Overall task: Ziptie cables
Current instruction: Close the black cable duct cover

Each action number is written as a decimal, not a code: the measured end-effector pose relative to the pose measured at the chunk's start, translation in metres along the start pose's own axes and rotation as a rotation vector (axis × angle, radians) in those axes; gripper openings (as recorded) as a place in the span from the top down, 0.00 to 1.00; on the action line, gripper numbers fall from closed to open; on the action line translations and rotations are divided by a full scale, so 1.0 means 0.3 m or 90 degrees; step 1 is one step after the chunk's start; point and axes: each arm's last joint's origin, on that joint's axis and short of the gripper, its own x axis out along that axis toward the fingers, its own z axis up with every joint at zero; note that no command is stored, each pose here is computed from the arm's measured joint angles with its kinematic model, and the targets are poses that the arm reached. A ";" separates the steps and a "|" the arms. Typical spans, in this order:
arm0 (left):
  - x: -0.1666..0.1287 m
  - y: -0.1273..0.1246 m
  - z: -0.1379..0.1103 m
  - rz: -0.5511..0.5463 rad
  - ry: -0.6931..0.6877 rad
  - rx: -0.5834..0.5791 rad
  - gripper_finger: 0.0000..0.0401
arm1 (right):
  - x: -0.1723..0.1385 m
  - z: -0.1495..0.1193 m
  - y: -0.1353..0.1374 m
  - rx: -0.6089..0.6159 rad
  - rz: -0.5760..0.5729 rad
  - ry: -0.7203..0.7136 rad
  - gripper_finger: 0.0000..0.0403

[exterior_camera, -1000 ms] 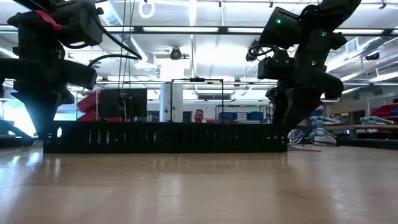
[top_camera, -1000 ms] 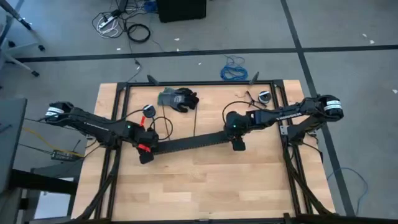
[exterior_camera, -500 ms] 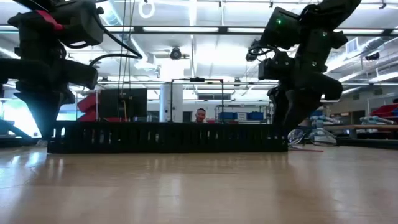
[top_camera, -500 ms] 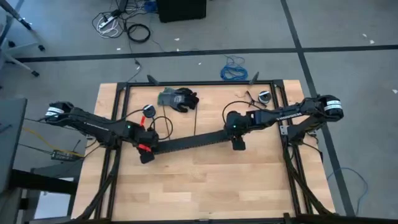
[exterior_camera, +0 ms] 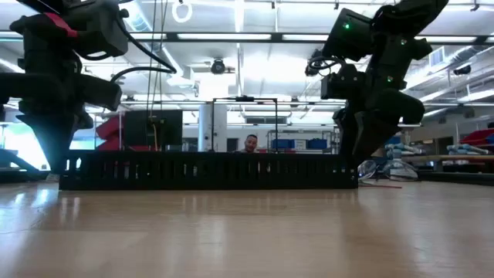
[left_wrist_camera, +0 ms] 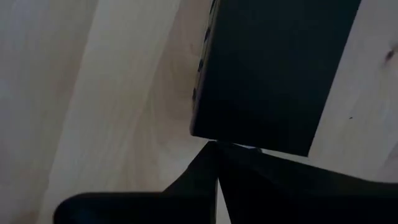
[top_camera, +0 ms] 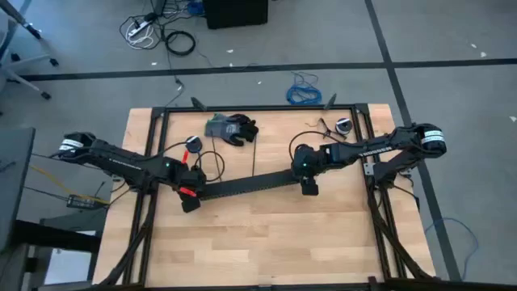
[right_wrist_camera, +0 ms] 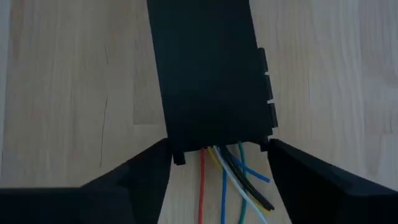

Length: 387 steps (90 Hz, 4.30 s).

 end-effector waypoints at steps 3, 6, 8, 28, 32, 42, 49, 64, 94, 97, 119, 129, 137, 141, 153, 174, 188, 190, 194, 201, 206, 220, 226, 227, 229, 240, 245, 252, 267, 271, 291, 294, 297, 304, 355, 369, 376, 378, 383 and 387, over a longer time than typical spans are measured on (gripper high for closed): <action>0.000 0.000 0.000 0.000 0.000 0.000 1.00 | 0.000 0.000 0.000 0.001 0.000 0.000 0.31; 0.000 0.000 0.000 0.000 0.000 0.000 1.00 | 0.000 0.000 0.000 0.001 0.000 0.000 0.29; 0.000 0.000 0.000 0.000 0.000 0.000 1.00 | 0.000 0.000 0.000 0.001 0.000 0.000 0.28; 0.000 0.000 0.000 0.000 0.000 0.000 1.00 | 0.000 -0.005 0.001 0.000 0.003 0.009 0.20; 0.000 0.000 0.000 0.000 0.000 0.000 1.00 | 0.000 -0.009 0.001 0.000 0.004 0.018 0.19; 0.000 0.000 0.000 0.000 0.000 0.000 1.00 | 0.000 -0.016 0.002 0.004 0.006 0.031 0.19; 0.000 0.000 0.000 0.000 0.000 0.000 1.00 | 0.000 -0.016 0.005 0.002 0.007 0.031 0.20; 0.000 0.000 0.000 0.000 0.000 0.000 1.00 | 0.000 -0.018 0.006 0.001 0.009 0.034 0.22; 0.000 0.000 0.000 0.001 0.000 0.000 1.00 | -0.001 -0.022 0.007 0.001 0.010 0.043 0.43; 0.000 0.000 0.000 0.001 0.000 0.000 1.00 | -0.001 -0.022 0.007 0.001 0.010 0.043 0.47; 0.000 0.000 0.000 0.000 0.001 0.000 1.00 | -0.001 -0.027 0.012 0.006 0.046 0.050 0.92; 0.000 0.000 0.000 0.000 0.001 0.000 1.00 | -0.001 -0.027 0.014 0.006 0.055 0.050 0.97; 0.000 0.000 0.000 0.000 0.000 0.000 1.00 | -0.001 -0.027 0.014 0.007 0.057 0.050 0.98; 0.000 0.000 0.000 -0.001 0.000 0.000 1.00 | -0.001 -0.026 0.014 0.006 0.057 0.048 0.99; 0.000 -0.001 0.001 -0.002 -0.002 0.000 1.00 | -0.001 -0.021 0.014 0.007 0.061 0.038 1.00; 0.000 -0.002 0.002 -0.004 -0.004 0.000 1.00 | 0.000 -0.016 0.015 0.008 0.064 0.026 1.00; 0.000 -0.005 0.008 -0.011 -0.015 0.009 1.00 | 0.000 -0.014 0.015 0.008 0.069 0.021 1.00; 0.000 -0.006 0.008 -0.012 -0.016 0.010 1.00 | 0.000 -0.013 0.015 0.008 0.072 0.019 1.00; 0.000 -0.005 0.008 -0.012 -0.015 0.010 1.00 | 0.000 -0.011 0.016 0.008 0.077 0.016 1.00; 0.000 -0.006 0.009 -0.013 -0.017 0.010 1.00 | 0.000 -0.011 0.016 0.008 0.078 0.015 1.00; 0.000 -0.006 0.009 -0.013 -0.017 0.010 1.00 | 0.000 -0.011 0.016 0.009 0.078 0.015 1.00; -0.001 -0.005 0.008 -0.010 -0.015 0.010 1.00 | 0.000 -0.019 0.014 0.009 0.061 0.032 1.00; -0.001 -0.004 0.005 -0.009 -0.007 0.009 1.00 | -0.001 -0.031 0.012 0.008 0.039 0.057 1.00; -0.001 -0.003 0.004 -0.009 -0.006 0.009 1.00 | -0.001 -0.033 0.011 0.007 0.034 0.062 1.00; -0.001 -0.003 0.003 -0.009 -0.003 0.006 1.00 | -0.002 -0.036 0.010 0.006 0.025 0.069 1.00; -0.001 -0.002 -0.001 -0.009 0.007 -0.009 1.00 | -0.002 -0.044 0.006 0.004 0.002 0.086 1.00; -0.003 -0.001 -0.004 -0.012 0.019 -0.020 1.00 | -0.003 -0.050 0.007 0.003 0.003 0.097 1.00; -0.023 0.002 -0.009 0.006 0.047 -0.024 0.99 | -0.008 -0.059 0.007 0.001 0.004 0.122 1.00; -0.144 -0.010 0.020 0.052 0.041 -0.016 0.98 | -0.042 -0.033 0.002 0.020 -0.001 0.153 1.00; -0.185 -0.017 0.030 0.053 0.027 -0.012 0.98 | -0.050 -0.023 0.006 0.025 0.000 0.152 1.00; -0.268 -0.099 0.027 0.004 -0.094 0.008 0.98 | -0.082 -0.005 0.097 0.021 0.041 0.166 1.00; -0.259 -0.114 0.017 -0.002 -0.101 0.010 0.98 | -0.087 -0.009 0.117 0.023 0.043 0.175 1.00; -0.248 -0.131 0.008 -0.014 -0.110 0.015 0.98 | -0.091 -0.012 0.138 0.024 0.046 0.180 1.00; -0.228 -0.174 -0.003 -0.065 -0.145 0.031 0.98 | -0.096 -0.012 0.181 0.024 0.056 0.171 1.00; 0.045 -0.163 -0.046 -0.072 -0.174 0.035 1.00 | 0.064 0.115 0.135 0.073 0.136 -0.024 1.00; 0.087 -0.150 -0.030 -0.045 -0.139 0.033 1.00 | 0.078 0.118 0.097 0.090 0.121 -0.027 1.00; 0.105 -0.133 -0.014 -0.023 -0.130 0.027 1.00 | 0.079 0.119 0.083 0.097 0.101 -0.030 1.00; 0.108 -0.131 -0.009 -0.021 -0.130 0.026 1.00 | 0.079 0.119 0.079 0.099 0.097 -0.030 1.00; 0.109 -0.120 0.002 -0.010 -0.135 0.028 1.00 | 0.080 0.120 0.068 0.105 0.088 -0.031 1.00; 0.109 -0.110 0.012 -0.007 -0.140 0.033 1.00 | 0.081 0.119 0.060 0.109 0.077 -0.031 1.00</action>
